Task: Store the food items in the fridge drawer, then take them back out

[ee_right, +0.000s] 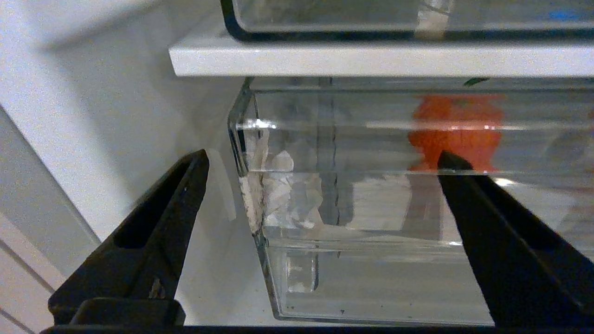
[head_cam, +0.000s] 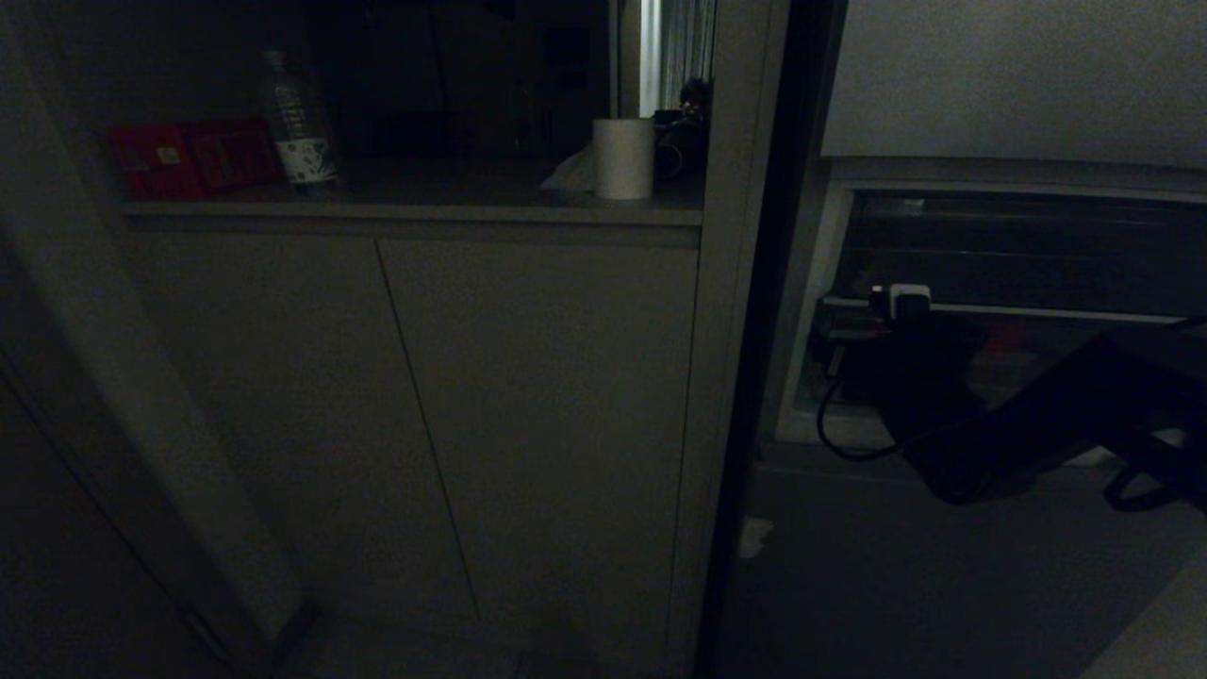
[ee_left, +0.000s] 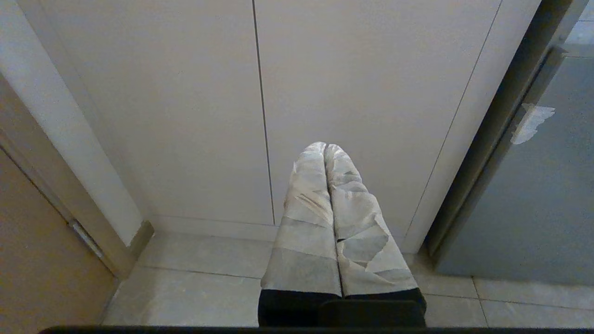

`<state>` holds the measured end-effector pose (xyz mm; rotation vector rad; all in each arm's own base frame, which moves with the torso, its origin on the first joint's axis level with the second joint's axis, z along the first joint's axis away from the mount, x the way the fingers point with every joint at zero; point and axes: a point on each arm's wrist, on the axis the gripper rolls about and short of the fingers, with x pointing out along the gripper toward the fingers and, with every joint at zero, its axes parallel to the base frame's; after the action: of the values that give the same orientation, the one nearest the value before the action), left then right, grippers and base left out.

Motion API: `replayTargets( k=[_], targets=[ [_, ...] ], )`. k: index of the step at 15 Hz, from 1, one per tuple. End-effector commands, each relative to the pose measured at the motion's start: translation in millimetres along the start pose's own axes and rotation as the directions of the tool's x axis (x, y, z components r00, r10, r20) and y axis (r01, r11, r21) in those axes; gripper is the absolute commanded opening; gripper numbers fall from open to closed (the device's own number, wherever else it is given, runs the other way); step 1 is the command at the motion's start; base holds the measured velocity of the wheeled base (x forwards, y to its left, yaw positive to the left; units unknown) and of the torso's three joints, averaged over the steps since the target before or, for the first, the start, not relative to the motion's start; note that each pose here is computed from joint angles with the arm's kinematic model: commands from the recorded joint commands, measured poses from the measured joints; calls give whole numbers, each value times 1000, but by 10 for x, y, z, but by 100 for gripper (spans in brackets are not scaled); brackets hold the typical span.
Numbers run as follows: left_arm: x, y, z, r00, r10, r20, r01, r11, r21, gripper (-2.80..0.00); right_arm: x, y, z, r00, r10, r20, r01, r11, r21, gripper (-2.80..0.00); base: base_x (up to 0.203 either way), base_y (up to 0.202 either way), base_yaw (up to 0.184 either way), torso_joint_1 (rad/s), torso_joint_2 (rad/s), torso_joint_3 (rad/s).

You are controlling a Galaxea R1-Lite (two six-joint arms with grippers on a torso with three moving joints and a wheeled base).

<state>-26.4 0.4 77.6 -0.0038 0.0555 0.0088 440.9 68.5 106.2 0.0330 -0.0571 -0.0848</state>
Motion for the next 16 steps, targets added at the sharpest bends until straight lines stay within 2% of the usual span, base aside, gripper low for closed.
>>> replayTargets(
  k=[1, 3, 4, 10, 16],
  targets=[
    [1, 0, -1, 1000, 0, -1, 0, 1000, 0, -280, 11, 4, -16, 1000, 0, 4, 0, 1000, 2, 0, 0, 0, 0, 0, 0, 0],
    [1, 0, -1, 1000, 0, -1, 0, 1000, 0, -280, 8, 10, -20, 1000, 1, 2, -1, 1000, 1, 0, 0, 0, 0, 0, 0, 0],
    [1, 0, -1, 1000, 0, -1, 0, 1000, 0, -280, 6, 17, -20, 1000, 3, 2, -3, 1000, 1, -280, 0, 0, 0, 0, 0, 0],
    [1, 0, -1, 1000, 0, -1, 0, 1000, 0, -280, -56, 254, -31, 998, 57, -1, -57, 998, 5, -280, 0, 0, 0, 0, 0, 0],
    [1, 0, -1, 1000, 0, -1, 0, 1000, 0, -280, -71, 265, -27, 998, 56, -2, -56, 998, 9, -280, 0, 0, 0, 0, 0, 0]
  ],
)
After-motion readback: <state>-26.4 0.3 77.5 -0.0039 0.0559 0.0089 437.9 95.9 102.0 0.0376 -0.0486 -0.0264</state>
